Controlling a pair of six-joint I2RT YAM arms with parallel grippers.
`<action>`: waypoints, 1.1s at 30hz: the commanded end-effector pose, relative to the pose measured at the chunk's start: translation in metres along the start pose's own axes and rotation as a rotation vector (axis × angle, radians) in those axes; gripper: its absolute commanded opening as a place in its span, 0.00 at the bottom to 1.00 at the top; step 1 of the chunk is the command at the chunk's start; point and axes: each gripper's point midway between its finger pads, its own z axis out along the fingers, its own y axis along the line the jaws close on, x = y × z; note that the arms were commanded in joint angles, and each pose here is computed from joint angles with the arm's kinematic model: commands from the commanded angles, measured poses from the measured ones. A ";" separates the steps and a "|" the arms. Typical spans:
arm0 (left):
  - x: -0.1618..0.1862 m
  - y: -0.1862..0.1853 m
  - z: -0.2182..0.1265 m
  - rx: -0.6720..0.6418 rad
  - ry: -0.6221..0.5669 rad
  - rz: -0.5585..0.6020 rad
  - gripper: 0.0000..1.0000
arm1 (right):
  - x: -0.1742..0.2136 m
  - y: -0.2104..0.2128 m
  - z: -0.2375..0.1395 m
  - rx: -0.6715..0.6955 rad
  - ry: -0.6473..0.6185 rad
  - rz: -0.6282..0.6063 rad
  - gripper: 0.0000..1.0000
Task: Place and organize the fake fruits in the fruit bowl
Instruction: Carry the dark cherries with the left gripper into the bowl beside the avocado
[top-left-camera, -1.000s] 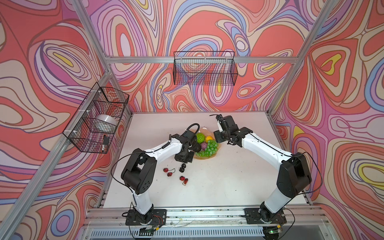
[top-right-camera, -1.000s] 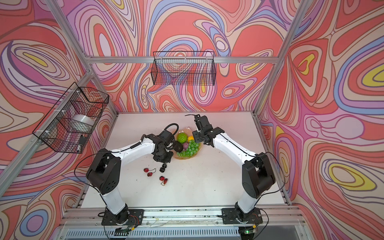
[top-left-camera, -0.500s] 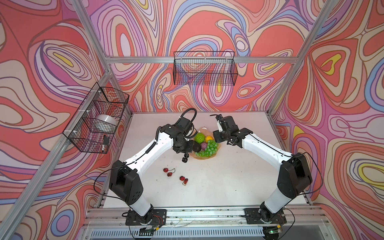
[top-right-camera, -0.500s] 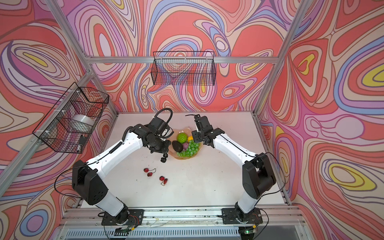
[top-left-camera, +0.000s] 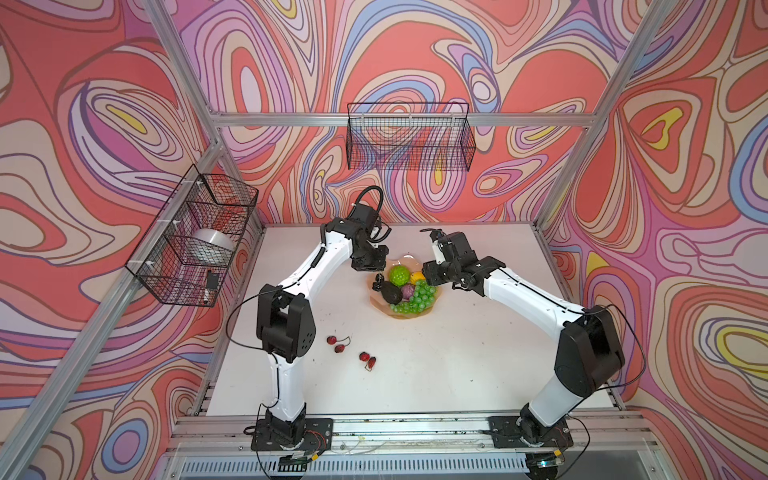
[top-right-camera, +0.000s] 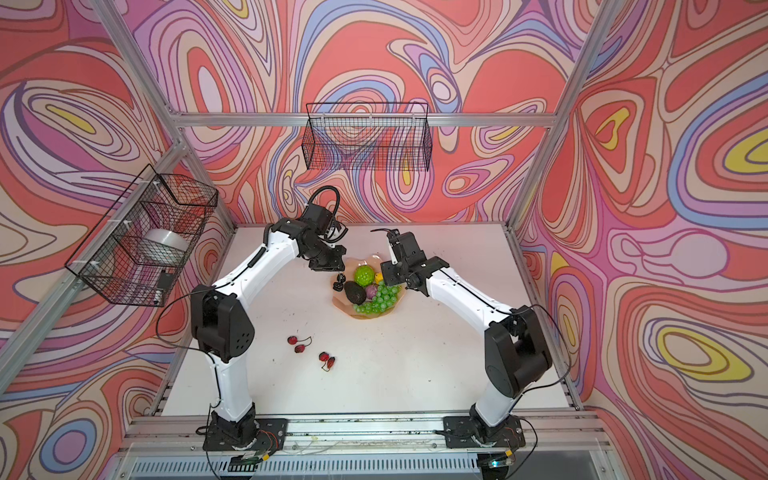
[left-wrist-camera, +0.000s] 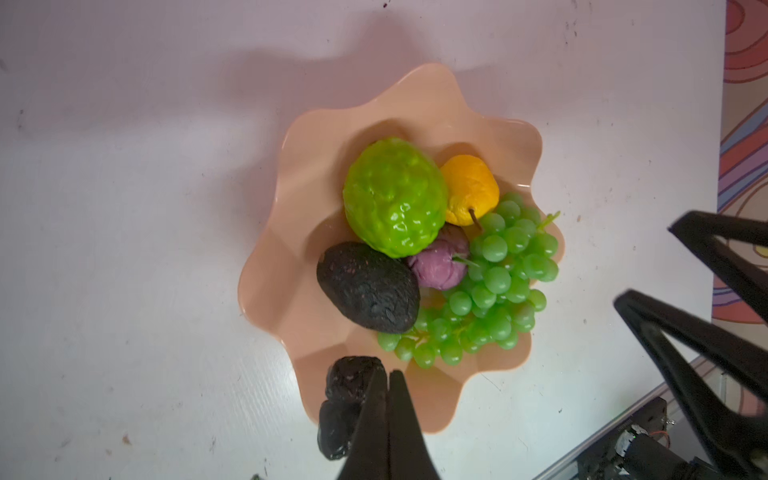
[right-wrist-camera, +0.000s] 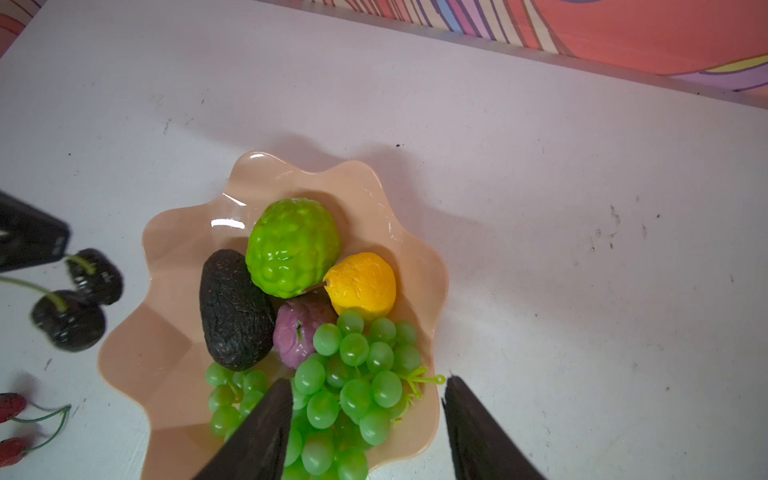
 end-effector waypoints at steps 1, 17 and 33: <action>-0.005 0.002 0.012 -0.005 0.033 0.054 0.01 | -0.001 0.000 -0.004 -0.007 -0.022 0.012 0.62; -0.039 0.015 0.049 -0.066 0.024 0.155 0.03 | 0.005 0.003 0.009 -0.018 0.007 0.008 0.62; -0.032 0.015 0.077 -0.017 0.070 0.168 0.12 | 0.006 0.000 0.006 -0.003 0.018 -0.006 0.62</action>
